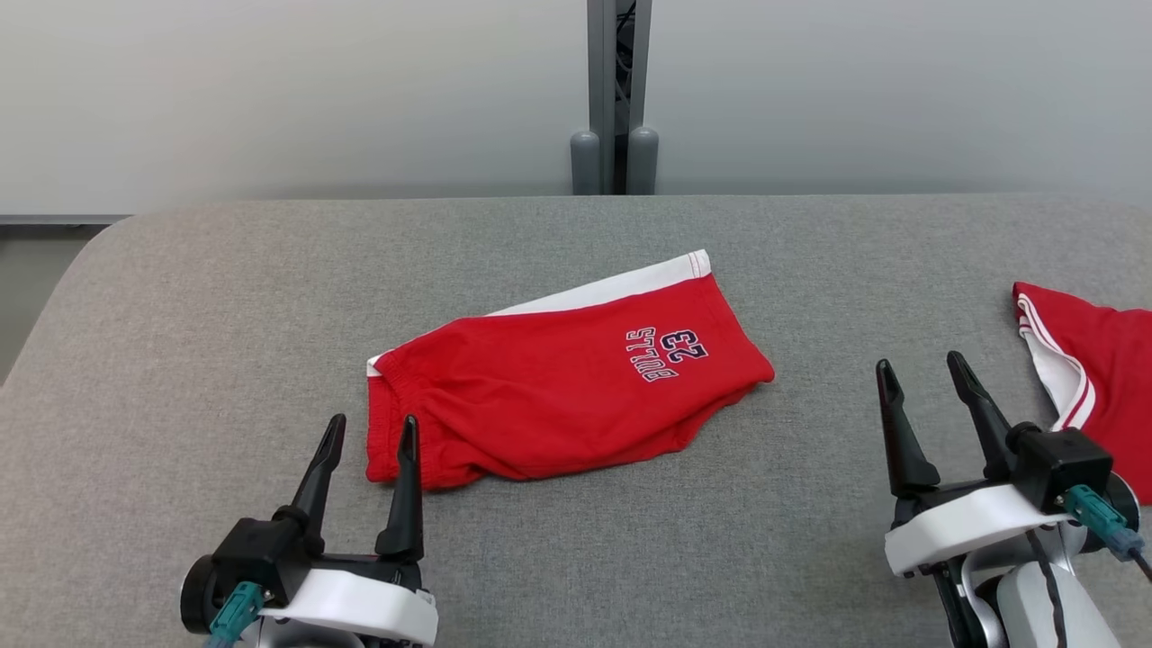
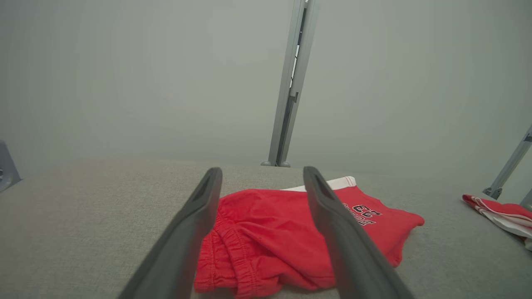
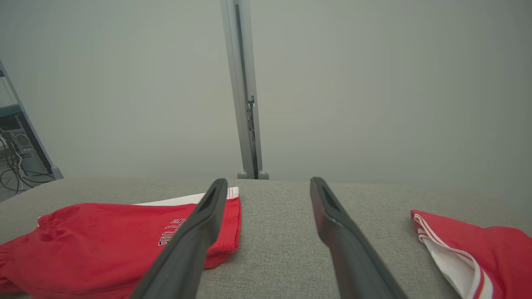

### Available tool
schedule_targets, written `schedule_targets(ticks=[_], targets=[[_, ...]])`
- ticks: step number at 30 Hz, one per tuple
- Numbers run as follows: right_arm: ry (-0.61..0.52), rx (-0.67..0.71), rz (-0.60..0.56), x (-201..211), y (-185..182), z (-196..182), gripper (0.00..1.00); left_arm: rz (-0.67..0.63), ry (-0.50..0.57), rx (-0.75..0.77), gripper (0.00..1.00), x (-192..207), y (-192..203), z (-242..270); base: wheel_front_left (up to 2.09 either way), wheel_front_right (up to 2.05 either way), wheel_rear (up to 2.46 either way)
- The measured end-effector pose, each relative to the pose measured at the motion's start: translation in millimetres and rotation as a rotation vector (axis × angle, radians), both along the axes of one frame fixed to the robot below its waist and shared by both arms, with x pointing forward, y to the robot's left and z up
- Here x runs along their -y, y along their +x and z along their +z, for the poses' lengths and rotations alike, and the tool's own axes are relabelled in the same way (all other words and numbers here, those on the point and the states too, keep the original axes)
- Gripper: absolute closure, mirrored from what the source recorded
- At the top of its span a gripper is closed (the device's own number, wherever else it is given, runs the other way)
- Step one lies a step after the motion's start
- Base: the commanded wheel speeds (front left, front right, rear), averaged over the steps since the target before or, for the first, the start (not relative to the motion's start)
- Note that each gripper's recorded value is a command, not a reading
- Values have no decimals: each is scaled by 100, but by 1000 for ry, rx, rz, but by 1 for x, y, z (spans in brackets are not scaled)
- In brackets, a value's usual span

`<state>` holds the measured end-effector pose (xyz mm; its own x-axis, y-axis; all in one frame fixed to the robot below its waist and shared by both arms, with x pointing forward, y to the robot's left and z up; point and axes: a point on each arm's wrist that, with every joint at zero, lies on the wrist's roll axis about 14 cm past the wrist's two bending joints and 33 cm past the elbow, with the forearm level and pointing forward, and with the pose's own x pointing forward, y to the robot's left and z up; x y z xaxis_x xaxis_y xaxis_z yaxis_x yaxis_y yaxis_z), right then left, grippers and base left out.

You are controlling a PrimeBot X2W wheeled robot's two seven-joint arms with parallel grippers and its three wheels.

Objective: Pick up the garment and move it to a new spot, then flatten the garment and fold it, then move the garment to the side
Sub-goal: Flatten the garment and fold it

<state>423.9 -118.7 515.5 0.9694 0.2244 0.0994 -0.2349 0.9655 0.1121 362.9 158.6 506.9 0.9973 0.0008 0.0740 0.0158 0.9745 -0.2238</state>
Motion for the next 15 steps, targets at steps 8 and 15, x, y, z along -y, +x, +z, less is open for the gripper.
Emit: schedule_targets(ticks=[8,15], targets=[[-8,-48,37,-14,4,-15,0,7,-4,-10,0,0,0,-3,0,0,0],[169,-323,94,-38,15,-58,0,19,0,-35,0,-3,5,-10,0,0,0]])
